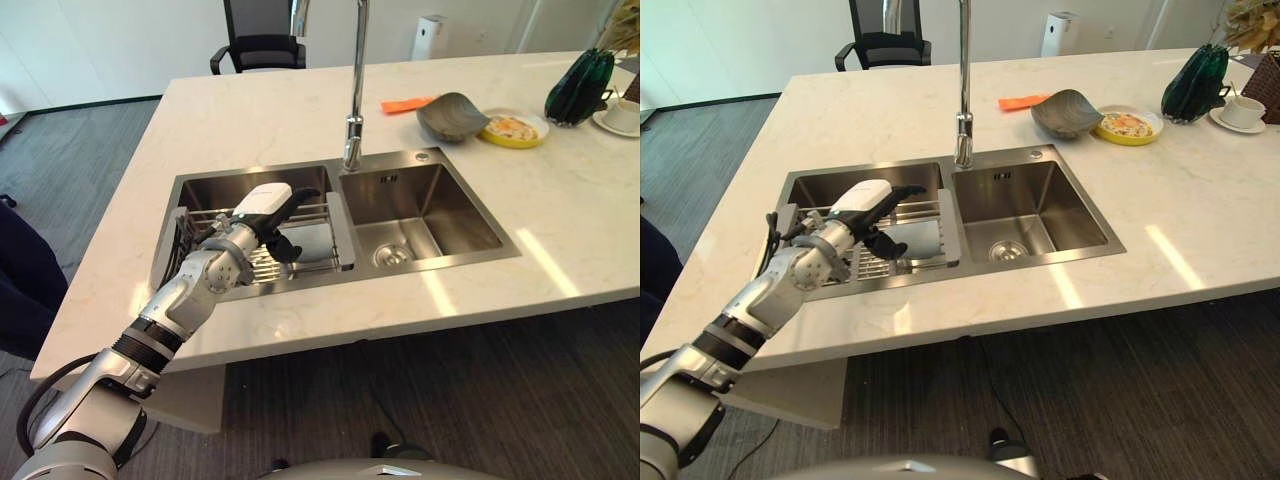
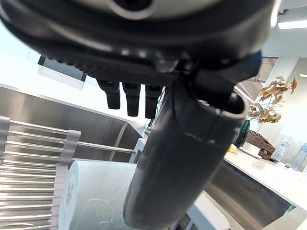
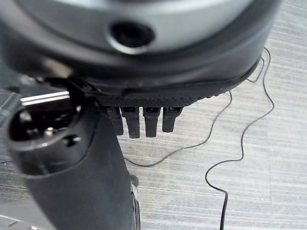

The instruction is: Place the dishes in the dishwasher.

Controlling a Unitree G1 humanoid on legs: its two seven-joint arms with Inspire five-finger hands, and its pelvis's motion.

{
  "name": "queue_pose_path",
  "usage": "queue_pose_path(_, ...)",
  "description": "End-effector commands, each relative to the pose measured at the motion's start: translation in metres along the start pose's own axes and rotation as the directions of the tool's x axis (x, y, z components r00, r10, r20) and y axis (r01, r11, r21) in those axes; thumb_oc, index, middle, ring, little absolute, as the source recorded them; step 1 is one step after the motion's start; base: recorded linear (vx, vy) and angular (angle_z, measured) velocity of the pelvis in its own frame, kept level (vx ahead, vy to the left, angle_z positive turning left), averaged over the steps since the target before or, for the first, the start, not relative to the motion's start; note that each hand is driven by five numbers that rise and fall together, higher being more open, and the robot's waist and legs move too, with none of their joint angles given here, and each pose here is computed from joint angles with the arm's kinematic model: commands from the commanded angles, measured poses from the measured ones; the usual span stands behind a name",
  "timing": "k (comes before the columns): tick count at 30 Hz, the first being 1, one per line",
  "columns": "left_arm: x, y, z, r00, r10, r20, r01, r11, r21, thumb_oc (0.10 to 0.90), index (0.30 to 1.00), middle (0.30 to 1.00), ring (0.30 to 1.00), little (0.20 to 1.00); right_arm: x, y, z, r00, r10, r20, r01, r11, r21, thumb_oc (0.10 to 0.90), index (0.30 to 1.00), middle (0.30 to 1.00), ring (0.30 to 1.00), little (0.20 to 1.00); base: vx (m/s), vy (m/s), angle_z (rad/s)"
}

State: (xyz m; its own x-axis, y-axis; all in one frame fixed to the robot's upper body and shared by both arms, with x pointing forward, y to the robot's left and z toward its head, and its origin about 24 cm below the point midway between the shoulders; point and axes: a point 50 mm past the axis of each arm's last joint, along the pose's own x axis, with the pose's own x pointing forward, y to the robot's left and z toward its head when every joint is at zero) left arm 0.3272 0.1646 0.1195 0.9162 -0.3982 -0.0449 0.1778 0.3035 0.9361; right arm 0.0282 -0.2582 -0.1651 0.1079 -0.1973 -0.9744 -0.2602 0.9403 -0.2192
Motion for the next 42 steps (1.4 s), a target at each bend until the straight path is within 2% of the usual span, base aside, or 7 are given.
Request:
queue_pose_path(1,0.015,0.059,0.022,0.978,0.178,0.106,-0.186,0.979,0.078,0.8,0.9,0.9,0.9,0.9,-0.001,-0.017,0.0,0.999,-0.042,-0.023,0.041,0.999,-0.03,0.8,0.9,0.9,0.9,0.9,0.0,0.0,0.0)
queue_pose_path(14,0.03,0.021,0.007,0.996,0.091,-0.013,-0.09,0.995,0.052,0.8,0.9,0.9,0.9,0.9,-0.001,-0.016,0.002,0.999,-0.045,-0.018,0.044,0.998,-0.043,0.8,0.9,0.9,0.9,0.9,0.0,-0.002,-0.01)
queue_pose_path(35,0.034,0.004,-0.035,0.974,0.071,-0.216,-0.067,0.997,0.023,0.8,0.9,0.9,0.9,0.9,-0.001,-0.018,0.006,0.998,-0.066,0.003,0.066,0.996,-0.052,0.8,0.9,0.9,0.9,0.9,0.0,0.0,0.0)
queue_pose_path(36,0.035,0.004,-0.031,0.978,0.076,-0.195,-0.073,0.997,0.024,0.478,0.418,0.418,0.418,0.418,-0.001,-0.017,0.006,0.998,-0.068,0.003,0.068,0.996,-0.051,0.8,0.9,0.9,0.9,0.9,0.0,0.0,0.0)
queue_pose_path(37,0.035,0.004,-0.031,0.978,0.076,-0.195,-0.073,0.997,0.024,0.478,0.418,0.418,0.418,0.418,-0.001,-0.017,0.006,0.998,-0.068,0.003,0.068,0.996,-0.051,0.8,0.9,0.9,0.9,0.9,0.0,0.0,0.0)
queue_pose_path(38,0.035,0.005,-0.029,0.98,0.083,-0.183,-0.081,0.996,0.023,0.4,0.3,0.3,0.3,0.3,-0.001,-0.017,0.005,0.998,-0.068,0.002,0.068,0.996,-0.05,0.8,0.9,0.9,0.9,0.9,0.0,0.0,0.0)
queue_pose_path(42,0.035,0.011,-0.015,0.989,0.112,-0.097,-0.111,0.994,0.017,0.4,0.3,0.3,0.3,0.3,-0.001,-0.017,0.005,0.997,-0.076,0.005,0.076,0.996,-0.038,0.8,0.9,0.9,0.9,0.9,0.0,0.0,0.0)
